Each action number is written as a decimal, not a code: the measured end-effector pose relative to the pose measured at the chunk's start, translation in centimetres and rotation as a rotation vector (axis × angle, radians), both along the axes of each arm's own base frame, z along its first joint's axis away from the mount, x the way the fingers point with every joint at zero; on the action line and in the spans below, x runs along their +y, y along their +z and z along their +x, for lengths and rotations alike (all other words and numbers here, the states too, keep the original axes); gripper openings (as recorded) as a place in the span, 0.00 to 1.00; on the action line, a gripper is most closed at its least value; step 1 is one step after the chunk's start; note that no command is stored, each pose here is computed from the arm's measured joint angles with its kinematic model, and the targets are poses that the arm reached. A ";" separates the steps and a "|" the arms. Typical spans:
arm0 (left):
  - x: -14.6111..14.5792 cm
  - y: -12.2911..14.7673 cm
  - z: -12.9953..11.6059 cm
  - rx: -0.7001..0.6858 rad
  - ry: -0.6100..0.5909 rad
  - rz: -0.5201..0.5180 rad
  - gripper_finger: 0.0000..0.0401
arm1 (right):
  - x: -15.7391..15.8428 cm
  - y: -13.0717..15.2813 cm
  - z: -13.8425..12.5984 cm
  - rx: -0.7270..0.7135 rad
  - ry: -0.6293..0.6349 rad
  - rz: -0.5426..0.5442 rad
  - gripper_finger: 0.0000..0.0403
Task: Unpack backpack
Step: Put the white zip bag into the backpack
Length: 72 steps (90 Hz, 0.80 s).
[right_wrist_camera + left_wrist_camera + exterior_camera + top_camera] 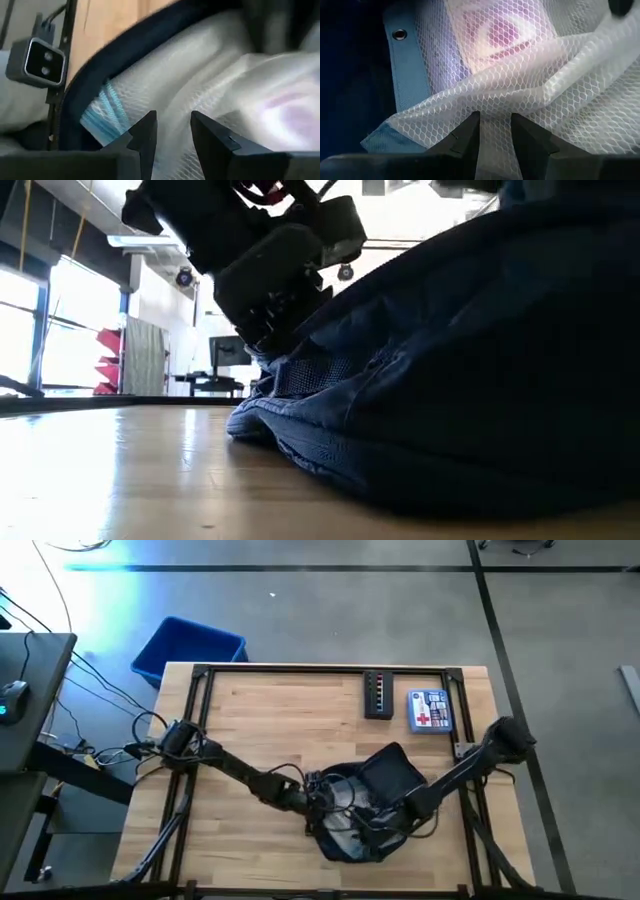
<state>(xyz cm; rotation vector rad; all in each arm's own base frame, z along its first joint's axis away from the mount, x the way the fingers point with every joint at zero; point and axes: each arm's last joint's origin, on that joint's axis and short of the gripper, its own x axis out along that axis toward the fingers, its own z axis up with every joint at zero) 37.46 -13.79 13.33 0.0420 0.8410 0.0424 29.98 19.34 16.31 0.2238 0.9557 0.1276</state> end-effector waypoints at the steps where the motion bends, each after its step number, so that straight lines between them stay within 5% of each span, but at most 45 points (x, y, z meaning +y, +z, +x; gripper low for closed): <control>1: 0.0 0.0 0.0 0.002 -0.002 0.000 0.22 | 0.1 -0.3 0.1 0.003 0.003 0.002 0.27; 20: -0.4 2.5 -1.2 -0.003 -0.008 -0.010 0.22 | 0.5 -3.7 0.9 0.065 -0.011 -0.012 0.27; 51: -3.4 10.7 -5.1 -0.212 -0.072 0.006 0.22 | 0.1 -2.0 0.5 0.006 -0.034 -0.067 0.27; 72: -7.1 9.6 -7.3 -0.175 -0.245 0.055 0.22 | -0.1 -1.4 0.4 -0.017 -0.048 -0.073 0.27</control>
